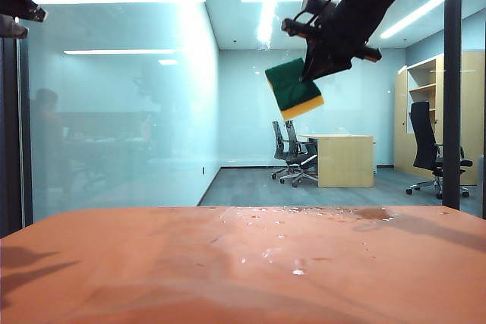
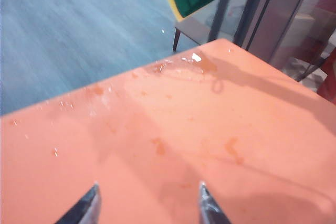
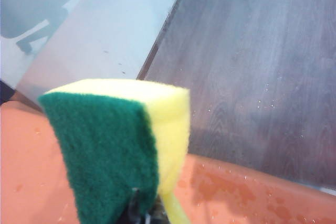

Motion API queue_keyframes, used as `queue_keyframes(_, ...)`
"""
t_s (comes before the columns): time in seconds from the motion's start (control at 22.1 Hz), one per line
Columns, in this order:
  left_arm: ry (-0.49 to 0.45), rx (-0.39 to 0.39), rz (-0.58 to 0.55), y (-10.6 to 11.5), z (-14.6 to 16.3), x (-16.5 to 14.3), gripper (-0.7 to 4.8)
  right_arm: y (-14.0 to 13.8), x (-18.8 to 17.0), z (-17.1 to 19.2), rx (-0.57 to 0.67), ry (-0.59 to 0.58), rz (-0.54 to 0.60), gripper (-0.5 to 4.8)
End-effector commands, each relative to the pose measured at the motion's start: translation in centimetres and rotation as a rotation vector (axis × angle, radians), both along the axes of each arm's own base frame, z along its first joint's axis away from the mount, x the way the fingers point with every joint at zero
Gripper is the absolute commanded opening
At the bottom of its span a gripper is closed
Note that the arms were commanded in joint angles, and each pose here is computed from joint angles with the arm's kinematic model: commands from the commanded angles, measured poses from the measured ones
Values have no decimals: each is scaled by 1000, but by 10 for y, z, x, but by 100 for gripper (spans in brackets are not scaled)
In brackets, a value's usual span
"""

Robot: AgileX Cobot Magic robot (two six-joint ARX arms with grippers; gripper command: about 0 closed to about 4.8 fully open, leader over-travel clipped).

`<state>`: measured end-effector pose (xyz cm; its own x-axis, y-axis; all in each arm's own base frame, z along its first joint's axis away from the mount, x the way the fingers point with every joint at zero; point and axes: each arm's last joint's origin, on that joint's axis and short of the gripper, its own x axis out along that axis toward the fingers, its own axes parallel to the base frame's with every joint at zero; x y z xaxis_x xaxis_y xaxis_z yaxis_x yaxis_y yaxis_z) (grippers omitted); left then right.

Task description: Pick up the sponge from the table, wipe the water off the glass, and finally place the sponge back on the table.

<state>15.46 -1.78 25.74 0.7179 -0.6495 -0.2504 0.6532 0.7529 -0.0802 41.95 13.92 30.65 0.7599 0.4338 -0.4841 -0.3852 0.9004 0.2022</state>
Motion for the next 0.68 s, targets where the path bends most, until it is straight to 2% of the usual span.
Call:
queue_keyframes(0.05, -49, 3, -5, 0, 4, 1, 237, -4, -9, 19, -2, -44, -23, -9)
queue_keyframes(0.32, -45, 1, -5, 0, 4, 1, 238, -27, -18, 24, -3, -58, -75, -9)
queue_keyframes(0.5, -45, 0, -5, 0, 4, 1, 237, -54, -43, 12, -3, -57, -123, -9)
queue_keyframes(0.68, -45, 1, -4, 0, 4, 1, 238, -63, -74, 2, 6, -66, -134, -9)
